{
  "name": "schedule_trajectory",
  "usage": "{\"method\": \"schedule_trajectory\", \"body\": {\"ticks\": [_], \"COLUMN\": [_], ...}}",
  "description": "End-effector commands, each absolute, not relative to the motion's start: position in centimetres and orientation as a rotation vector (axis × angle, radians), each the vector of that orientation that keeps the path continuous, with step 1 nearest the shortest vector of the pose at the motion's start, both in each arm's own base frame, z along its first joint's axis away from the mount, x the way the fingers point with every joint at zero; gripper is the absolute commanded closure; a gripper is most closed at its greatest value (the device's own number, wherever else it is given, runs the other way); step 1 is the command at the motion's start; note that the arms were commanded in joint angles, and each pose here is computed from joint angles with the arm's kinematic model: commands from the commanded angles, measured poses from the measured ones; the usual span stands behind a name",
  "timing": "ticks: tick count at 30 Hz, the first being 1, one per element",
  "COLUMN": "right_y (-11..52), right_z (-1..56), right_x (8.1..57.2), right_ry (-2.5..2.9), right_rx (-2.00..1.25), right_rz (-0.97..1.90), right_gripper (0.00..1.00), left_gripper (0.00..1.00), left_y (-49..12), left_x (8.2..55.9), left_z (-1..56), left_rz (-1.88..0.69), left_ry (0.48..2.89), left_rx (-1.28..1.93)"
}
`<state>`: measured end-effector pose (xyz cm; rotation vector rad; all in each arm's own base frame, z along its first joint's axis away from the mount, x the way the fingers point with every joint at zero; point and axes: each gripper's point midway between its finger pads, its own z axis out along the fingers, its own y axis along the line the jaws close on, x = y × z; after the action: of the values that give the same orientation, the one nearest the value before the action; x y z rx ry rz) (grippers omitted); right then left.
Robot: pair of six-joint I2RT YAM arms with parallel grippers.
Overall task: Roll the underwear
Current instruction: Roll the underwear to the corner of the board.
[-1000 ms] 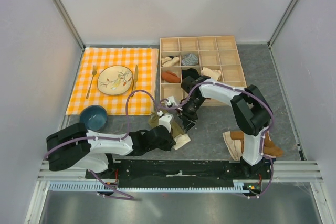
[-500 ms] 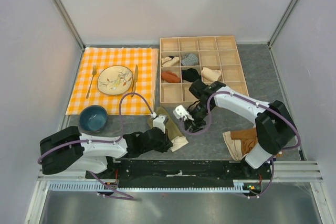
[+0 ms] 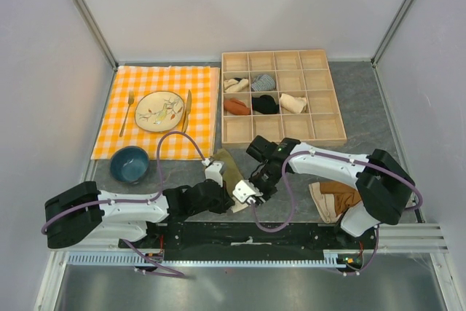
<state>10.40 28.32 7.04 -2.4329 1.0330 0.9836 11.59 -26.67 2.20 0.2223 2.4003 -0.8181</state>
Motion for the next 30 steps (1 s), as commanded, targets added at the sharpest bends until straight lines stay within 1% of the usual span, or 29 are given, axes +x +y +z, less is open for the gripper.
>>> {"method": "schedule_trajectory", "body": {"ticks": [1,8,16,22,24,26,28,29,30], "right_y": [29.3,30.5,29.7,29.1,29.2,29.3,29.5,29.5,29.5], "right_z": [5.7,3.7,1.4,0.1,-0.3,-0.4,-0.6,-0.6,-0.7], "right_x": [11.3,12.8,13.6,13.7,13.8,13.7,13.6,13.5,13.4], "right_ry": [1.069,1.136,1.174,1.214,1.227,1.244,1.251,1.265,1.276], "right_rx": [-2.413,-2.399,-2.427,-2.438,-2.435,-2.428,-2.43,-2.426,-2.423], "right_rz": [0.896,0.773,0.676,0.632,0.623,0.628,0.633,0.637,0.644], "right_gripper": [0.58,0.54,0.5,0.5,0.52,0.54,0.6,0.62,0.66], "left_gripper": [0.99,0.98,0.98,0.98,0.93,0.85,0.82,0.74,0.69], "left_y": [-25.9,-25.9,-25.5,-25.1,-25.0,-24.9,-24.7,-24.7,-24.3], "left_x": [12.2,12.1,12.1,11.8,11.8,11.8,11.8,11.9,11.9], "left_z": [1.9,1.8,2.2,2.5,2.7,2.9,3.3,3.6,3.8], "left_rz": [-0.784,-0.789,-0.809,-0.839,-0.85,-0.855,-0.856,-0.858,-0.848], "left_ry": [2.396,2.399,2.382,2.377,2.369,2.363,2.354,2.348,2.347], "left_rx": [0.146,0.142,0.1,0.076,0.072,0.069,0.063,0.062,0.061]}}
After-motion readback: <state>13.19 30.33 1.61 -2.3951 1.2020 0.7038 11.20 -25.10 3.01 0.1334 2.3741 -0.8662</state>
